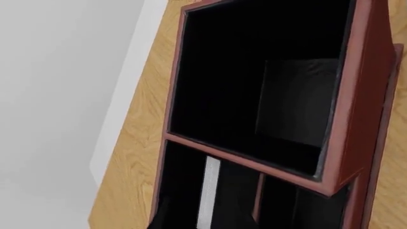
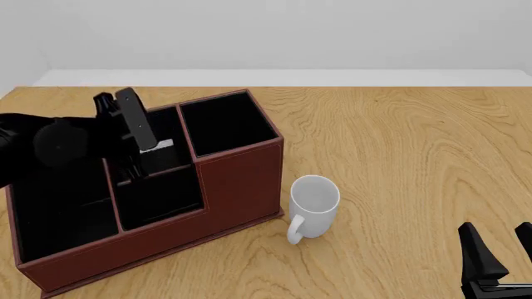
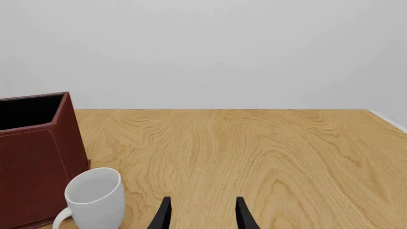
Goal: Pick up the book and place it in the front compartment of the caddy.
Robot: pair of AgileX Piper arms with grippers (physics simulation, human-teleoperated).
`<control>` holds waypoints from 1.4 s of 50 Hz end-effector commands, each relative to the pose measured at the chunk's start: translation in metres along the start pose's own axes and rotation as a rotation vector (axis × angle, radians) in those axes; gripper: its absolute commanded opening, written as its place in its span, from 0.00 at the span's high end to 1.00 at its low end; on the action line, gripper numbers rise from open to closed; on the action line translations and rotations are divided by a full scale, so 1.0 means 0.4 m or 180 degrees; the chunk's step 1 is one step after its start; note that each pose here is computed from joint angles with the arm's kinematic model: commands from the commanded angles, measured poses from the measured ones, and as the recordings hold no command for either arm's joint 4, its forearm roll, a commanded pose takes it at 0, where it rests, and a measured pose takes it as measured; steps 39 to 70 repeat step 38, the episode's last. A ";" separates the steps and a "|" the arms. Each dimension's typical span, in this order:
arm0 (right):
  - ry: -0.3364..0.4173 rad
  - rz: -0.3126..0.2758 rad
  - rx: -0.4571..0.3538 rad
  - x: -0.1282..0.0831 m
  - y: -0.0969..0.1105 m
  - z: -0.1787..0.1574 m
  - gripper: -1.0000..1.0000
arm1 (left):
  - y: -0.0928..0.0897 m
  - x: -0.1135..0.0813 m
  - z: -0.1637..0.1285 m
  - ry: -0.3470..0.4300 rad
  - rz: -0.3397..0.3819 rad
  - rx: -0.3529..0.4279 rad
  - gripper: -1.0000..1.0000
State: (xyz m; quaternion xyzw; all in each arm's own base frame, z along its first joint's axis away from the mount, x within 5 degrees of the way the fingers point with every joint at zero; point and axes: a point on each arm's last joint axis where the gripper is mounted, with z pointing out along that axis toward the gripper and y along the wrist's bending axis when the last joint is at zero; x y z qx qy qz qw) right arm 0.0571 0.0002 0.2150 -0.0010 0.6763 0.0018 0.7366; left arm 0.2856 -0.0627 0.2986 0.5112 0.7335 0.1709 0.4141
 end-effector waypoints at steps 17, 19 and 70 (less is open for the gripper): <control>0.0000 0.0000 0.0000 0.000 0.000 0.000 0.00 | -0.005 -0.027 -0.127 -0.0143 0.0058 -0.0039 0.00; 0.0000 0.0001 0.0000 0.000 0.000 0.000 0.00 | -0.009 -0.027 -0.147 -0.0161 0.0068 -0.0044 0.00; 0.0000 0.0000 0.0000 0.000 0.000 0.000 0.00 | -0.070 -0.023 -0.371 -0.0449 0.0277 -0.0024 0.00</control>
